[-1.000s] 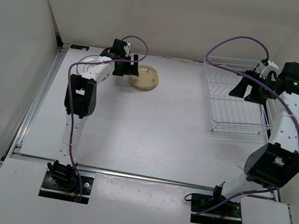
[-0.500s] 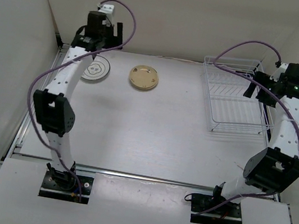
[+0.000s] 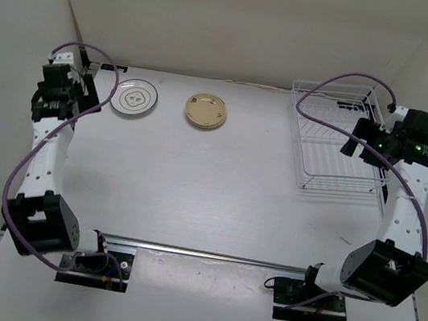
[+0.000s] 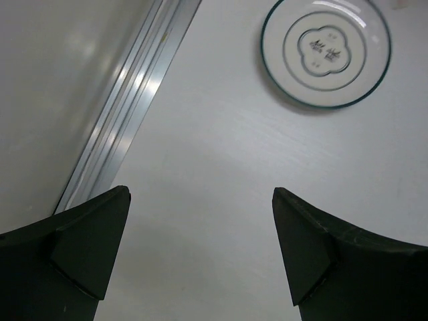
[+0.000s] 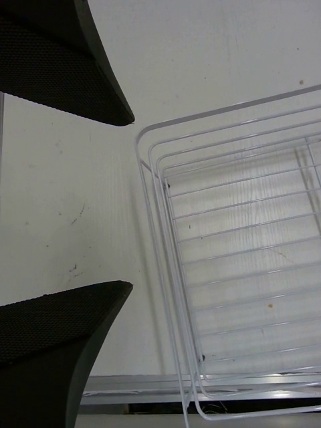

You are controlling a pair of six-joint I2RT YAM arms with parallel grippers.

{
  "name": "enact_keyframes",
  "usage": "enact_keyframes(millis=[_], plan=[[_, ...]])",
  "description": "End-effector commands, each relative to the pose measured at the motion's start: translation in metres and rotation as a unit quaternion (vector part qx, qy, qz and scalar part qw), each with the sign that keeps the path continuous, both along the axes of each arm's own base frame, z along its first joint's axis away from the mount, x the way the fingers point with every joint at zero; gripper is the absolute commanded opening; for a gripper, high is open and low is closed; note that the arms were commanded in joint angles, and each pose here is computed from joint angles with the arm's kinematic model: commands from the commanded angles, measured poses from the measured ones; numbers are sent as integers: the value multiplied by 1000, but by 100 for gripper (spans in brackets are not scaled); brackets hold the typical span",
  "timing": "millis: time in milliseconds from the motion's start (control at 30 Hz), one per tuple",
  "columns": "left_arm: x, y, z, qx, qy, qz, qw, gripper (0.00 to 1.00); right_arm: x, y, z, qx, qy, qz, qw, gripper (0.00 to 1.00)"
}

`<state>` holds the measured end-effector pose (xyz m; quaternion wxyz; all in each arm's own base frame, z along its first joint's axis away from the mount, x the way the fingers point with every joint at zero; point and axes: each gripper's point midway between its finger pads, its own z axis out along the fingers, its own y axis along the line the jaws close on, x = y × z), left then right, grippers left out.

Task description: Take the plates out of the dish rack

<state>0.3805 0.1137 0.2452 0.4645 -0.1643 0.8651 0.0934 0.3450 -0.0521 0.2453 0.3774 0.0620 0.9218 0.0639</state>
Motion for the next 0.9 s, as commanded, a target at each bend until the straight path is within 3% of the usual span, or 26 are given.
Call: enact_keyframes(millis=[0,233,500,867], plan=[[-33,-5,5,-8,-21,-1,1000,99,-13,7,5,0,-19,12,1000,100],[-85,-7,-5,2,-29,10,1000,99,-44,16,-4,-3,-18,16,1000,100],[-94,-11,-5,-32,-44,12,998,99,-78,16,-6,-12,-32,-26,999,100],[-116,-3,-11,-48,-39,26,998,99,-111,45,-9,-45,-57,15,997,100]])
